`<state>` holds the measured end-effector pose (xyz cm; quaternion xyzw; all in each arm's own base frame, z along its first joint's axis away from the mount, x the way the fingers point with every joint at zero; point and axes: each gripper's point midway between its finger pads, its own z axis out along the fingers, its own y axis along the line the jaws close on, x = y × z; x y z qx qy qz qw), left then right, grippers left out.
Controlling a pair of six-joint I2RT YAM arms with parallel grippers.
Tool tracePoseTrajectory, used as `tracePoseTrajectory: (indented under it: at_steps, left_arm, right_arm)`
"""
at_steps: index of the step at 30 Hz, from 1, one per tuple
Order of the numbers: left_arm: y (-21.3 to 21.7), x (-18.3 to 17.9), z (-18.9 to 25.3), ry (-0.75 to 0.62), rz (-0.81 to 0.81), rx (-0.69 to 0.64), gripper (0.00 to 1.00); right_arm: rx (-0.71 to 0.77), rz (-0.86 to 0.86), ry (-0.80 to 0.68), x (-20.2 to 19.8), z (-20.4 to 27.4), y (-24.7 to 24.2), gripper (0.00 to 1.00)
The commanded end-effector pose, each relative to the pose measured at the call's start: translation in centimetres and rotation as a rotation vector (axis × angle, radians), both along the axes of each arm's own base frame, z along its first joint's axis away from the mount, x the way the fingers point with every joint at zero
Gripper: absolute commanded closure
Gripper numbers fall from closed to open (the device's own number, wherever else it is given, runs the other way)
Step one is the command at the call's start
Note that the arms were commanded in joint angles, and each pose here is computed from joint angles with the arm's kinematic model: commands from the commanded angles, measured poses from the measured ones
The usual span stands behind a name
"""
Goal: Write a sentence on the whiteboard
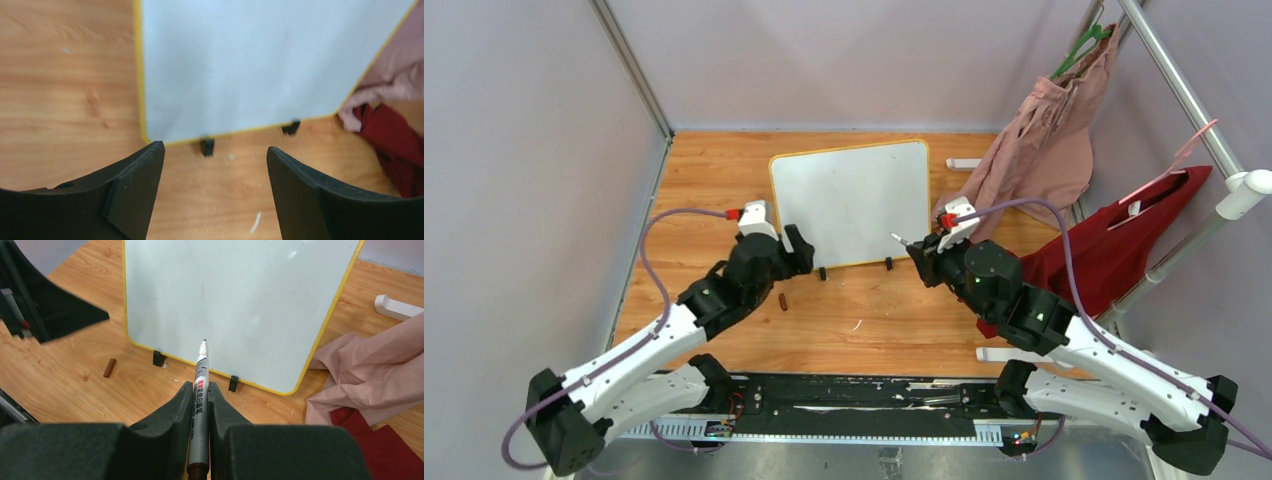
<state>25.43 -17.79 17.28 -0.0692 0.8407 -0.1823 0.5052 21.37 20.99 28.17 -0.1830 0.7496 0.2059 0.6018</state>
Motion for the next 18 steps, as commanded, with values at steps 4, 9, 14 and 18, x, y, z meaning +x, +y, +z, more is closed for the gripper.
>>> tracePoseTrajectory:
  at_steps: [4, 9, 14, 18]
  left_arm:
    - [3.6, 3.5, 4.5, -0.087, -0.099, -0.027, 0.18]
    - [4.0, 5.8, 5.5, -0.152, -0.146, -0.14, 0.19]
    - [5.3, 7.8, 8.1, -0.349, -0.097, -0.177, 0.14]
    - [6.5, 9.3, 7.1, -0.318, -0.074, -0.257, 0.09]
  right_arm:
    - [0.016, 0.037, -0.053, 1.1, 1.7, 2.2, 1.0]
    - [-0.007, 0.067, -0.075, 2.0, 1.5, 4.1, 1.0]
    - [0.023, 0.07, -0.108, 3.3, 2.9, 5.9, 1.0]
    - [0.03, 0.056, -0.107, 4.1, 3.4, 6.9, 1.0]
